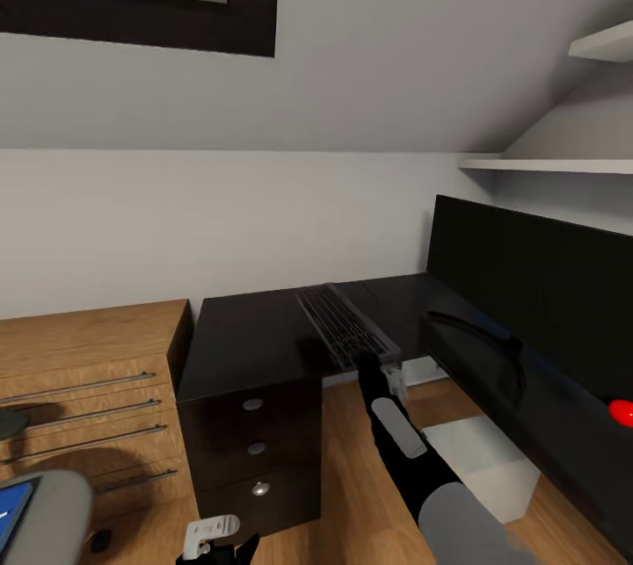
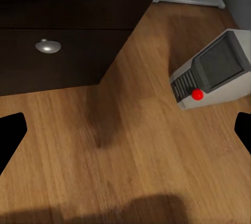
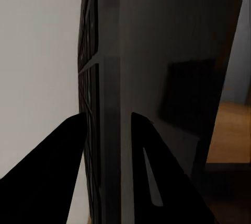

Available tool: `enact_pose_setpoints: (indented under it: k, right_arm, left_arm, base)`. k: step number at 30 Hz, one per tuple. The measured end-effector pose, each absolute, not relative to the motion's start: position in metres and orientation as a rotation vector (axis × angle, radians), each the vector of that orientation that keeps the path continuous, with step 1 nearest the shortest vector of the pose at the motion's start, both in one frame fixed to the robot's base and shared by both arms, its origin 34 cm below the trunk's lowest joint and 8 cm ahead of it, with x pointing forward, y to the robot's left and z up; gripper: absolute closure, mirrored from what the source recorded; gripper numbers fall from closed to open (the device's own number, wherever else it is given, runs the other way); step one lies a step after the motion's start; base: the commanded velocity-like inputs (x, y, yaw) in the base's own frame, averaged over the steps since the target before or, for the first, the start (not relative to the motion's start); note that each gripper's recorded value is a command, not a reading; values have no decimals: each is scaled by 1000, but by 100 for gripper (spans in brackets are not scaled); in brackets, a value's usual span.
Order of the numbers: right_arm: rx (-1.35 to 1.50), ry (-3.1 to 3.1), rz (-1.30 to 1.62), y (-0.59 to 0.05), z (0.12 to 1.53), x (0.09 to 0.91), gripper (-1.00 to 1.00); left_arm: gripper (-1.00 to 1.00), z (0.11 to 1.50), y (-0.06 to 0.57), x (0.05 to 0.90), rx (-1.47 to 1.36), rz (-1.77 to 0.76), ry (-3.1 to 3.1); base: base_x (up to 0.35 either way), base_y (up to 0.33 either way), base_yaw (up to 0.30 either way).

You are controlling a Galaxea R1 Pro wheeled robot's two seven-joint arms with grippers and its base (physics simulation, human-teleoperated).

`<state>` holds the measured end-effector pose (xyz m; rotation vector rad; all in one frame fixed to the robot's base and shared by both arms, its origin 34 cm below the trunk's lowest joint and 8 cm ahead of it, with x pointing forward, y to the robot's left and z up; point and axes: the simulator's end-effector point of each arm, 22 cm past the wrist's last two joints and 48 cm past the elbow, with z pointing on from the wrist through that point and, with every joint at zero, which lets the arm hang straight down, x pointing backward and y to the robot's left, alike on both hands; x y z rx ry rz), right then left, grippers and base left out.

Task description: In the bedroom, organize the workspace by keeping the computer under the desk, ensuring the monitor is on the desk, placing the keyboard on the desk next to the monitor, placing the mouse on the desk next to the keyboard, moving the folder from the swivel chair onto the desk next to the mouse, stacking the notebook on top of the folder with the pen on top of the notebook, and positioning the swivel chair next to the desk.

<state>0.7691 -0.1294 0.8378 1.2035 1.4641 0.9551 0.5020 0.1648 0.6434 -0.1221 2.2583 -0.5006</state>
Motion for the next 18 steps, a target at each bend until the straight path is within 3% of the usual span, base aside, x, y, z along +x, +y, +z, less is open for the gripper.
enact_pose_setpoints:
  k: [12, 18]
  right_arm:
    - [1239, 1436, 918, -146, 849, 789, 100]
    - [1332, 1400, 912, -166, 837, 788, 100]
  left_arm:
    - [-100, 644, 165, 502, -122, -501, 2257]
    - [-100, 644, 165, 502, -122, -503, 2256]
  base:
    - [2, 0, 0]
    - [101, 0, 0]
